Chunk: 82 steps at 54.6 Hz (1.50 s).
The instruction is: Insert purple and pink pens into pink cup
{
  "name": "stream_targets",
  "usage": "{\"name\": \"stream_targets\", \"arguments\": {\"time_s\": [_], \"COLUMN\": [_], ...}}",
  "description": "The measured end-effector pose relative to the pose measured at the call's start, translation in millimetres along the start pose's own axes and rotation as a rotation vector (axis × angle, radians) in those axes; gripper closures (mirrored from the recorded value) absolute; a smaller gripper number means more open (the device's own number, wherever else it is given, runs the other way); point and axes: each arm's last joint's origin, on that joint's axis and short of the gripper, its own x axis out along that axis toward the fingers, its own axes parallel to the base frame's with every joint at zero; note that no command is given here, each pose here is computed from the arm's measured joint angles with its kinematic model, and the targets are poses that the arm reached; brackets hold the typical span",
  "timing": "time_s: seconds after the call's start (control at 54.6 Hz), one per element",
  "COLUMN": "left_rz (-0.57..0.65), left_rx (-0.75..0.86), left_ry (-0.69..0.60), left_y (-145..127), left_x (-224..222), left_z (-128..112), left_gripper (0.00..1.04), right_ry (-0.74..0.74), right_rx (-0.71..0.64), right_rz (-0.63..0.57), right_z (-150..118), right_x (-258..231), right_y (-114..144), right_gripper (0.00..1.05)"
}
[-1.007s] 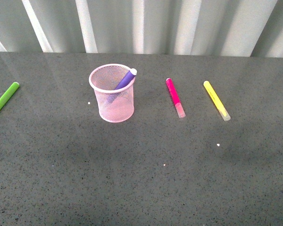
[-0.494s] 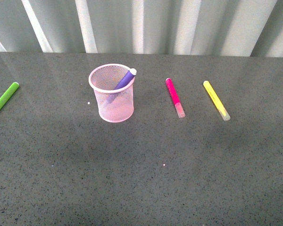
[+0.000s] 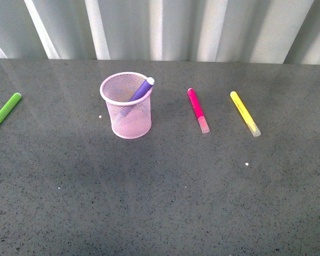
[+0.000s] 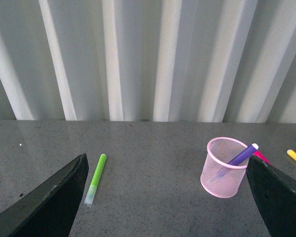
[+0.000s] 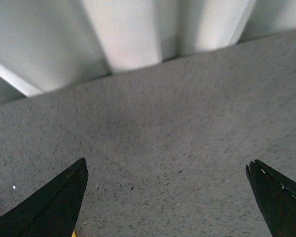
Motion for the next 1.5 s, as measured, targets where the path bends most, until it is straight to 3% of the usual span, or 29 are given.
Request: {"name": "stream_targets", "arguments": {"time_s": [0.201,0.476,1.117,1.501], "left_rz": [0.0,0.0,0.0,0.0], "left_rx": [0.0,0.0,0.0,0.0], "left_ry": [0.0,0.0,0.0,0.0], "left_y": [0,0,0,0], "left_x": [0,0,0,0], "left_z": [0,0,0,0], "left_gripper": [0.07,0.07,0.07,0.07], "right_ry": [0.194,0.283,0.337,0.351], "right_rx": [-0.097,-0.277,-0.421,-0.432], "right_rz": [0.072,0.195,0.364,0.39], "right_z": [-21,-44,-77,-98], "right_x": [48,69,91,100], "right_y": [50,115,168,176], "right_gripper": [0.07,0.07,0.07,0.07]}}
